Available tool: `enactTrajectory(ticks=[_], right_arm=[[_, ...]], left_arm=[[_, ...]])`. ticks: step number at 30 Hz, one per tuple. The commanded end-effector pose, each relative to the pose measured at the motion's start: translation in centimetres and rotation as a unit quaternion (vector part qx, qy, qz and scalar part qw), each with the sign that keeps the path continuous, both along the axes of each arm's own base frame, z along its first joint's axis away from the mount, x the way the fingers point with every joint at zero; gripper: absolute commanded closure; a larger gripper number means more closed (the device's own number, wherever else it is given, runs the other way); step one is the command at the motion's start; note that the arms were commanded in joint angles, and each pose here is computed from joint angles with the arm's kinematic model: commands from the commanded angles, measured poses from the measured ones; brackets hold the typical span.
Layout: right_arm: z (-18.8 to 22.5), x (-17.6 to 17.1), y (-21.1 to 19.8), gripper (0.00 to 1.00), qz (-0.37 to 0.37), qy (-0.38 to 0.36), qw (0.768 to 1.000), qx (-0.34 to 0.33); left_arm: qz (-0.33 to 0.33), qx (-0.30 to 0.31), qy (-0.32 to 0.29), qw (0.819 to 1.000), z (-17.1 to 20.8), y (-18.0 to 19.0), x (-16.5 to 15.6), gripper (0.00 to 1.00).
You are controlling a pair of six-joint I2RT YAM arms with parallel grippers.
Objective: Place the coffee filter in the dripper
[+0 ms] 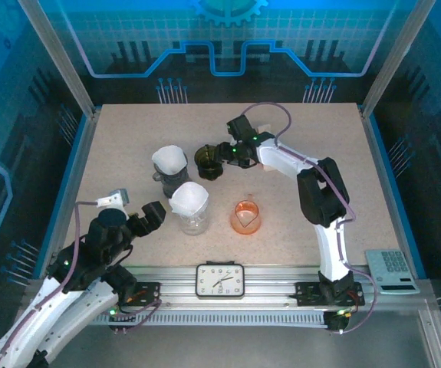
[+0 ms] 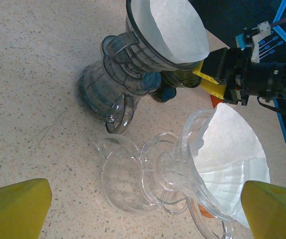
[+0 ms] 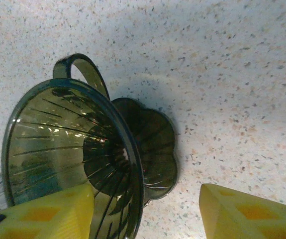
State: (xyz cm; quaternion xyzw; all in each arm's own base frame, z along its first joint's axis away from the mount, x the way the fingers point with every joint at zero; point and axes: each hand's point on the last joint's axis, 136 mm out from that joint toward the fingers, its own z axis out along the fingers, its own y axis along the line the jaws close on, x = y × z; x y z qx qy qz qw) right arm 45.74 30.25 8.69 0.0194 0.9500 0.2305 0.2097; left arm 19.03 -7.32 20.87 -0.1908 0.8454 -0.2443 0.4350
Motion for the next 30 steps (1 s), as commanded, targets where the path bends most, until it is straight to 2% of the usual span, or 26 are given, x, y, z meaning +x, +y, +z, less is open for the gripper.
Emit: enactTrajectory(ticks=[1, 9, 16, 21, 30], right_arm=[[-0.6, 0.8, 0.7, 0.47, -0.012, 0.015, 0.999, 0.029], [-0.5, 0.7, 0.6, 0.73, -0.016, 0.014, 0.999, 0.036], [1.0, 0.4, -0.1, 0.92, -0.017, 0.0, 0.999, 0.04], [3.0, 0.3, -1.6, 1.0, -0.021, -0.017, 0.998, 0.053], [7.3, -1.9, -4.9, 1.0, -0.017, -0.044, 0.997, 0.056]], left_arm=[[0.009, -0.002, 0.003, 1.0, -0.4, 0.4, -0.2, 0.01], [0.007, -0.003, 0.002, 1.0, -0.3, 0.3, -0.2, 0.01], [0.005, -0.004, 0.003, 1.0, -0.4, 0.3, -0.2, 0.01], [0.005, -0.004, 0.0, 1.0, -0.2, 0.2, -0.2, 0.01], [0.001, -0.007, -0.011, 1.0, 0.5, 0.1, 0.0, 0.01]])
